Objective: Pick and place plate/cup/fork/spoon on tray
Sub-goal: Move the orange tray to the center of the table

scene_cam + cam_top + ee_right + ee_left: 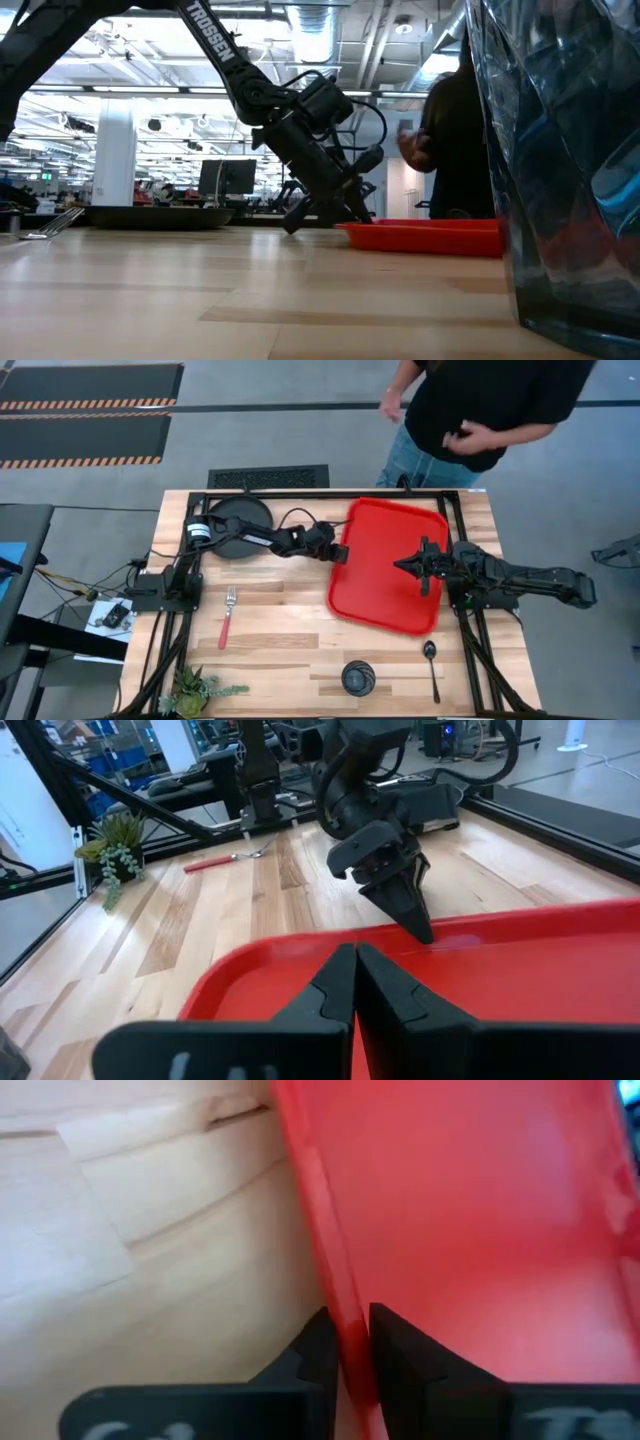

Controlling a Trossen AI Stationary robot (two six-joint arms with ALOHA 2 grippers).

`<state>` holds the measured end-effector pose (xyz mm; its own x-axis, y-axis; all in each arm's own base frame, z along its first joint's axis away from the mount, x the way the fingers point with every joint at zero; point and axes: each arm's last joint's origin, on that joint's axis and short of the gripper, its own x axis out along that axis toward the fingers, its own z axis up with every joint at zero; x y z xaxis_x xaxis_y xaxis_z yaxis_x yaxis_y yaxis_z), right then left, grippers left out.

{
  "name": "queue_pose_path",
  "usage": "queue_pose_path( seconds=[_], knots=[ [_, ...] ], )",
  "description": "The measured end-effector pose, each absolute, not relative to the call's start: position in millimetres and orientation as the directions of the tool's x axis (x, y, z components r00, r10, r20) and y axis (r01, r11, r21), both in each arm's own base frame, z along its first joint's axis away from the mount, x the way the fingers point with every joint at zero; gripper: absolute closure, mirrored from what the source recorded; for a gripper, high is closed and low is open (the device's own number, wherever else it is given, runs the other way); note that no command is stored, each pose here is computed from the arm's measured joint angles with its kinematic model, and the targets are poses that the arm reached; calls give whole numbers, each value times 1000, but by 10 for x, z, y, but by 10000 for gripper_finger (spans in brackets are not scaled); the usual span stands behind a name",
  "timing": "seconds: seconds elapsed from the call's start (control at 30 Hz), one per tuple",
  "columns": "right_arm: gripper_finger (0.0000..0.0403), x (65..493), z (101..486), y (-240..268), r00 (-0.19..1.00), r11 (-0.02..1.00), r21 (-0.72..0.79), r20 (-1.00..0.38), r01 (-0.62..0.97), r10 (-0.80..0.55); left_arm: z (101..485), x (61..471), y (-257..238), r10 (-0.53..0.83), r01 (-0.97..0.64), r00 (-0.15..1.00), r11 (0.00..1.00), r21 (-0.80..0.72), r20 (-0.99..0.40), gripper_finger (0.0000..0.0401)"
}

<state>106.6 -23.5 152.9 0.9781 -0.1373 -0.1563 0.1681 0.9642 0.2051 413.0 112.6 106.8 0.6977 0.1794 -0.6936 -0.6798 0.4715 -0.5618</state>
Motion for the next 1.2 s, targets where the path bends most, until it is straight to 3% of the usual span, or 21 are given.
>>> queue_pose_path(
  seconds=[0.7,1.0,1.2],
  knots=[
    [369,1066,1530,-235,978,964,205,-156,168,-137,1462,3724,1715,300,-748,601,539,-388,-741,382],
    [369,1066,1530,-235,978,964,205,-156,168,-137,1817,3459,1890,331,-679,572,704,-207,-751,382],
    [369,1066,1530,-235,978,964,205,-156,168,-137,1985,3295,2030,265,-513,623,849,-128,-736,382]
  ],
)
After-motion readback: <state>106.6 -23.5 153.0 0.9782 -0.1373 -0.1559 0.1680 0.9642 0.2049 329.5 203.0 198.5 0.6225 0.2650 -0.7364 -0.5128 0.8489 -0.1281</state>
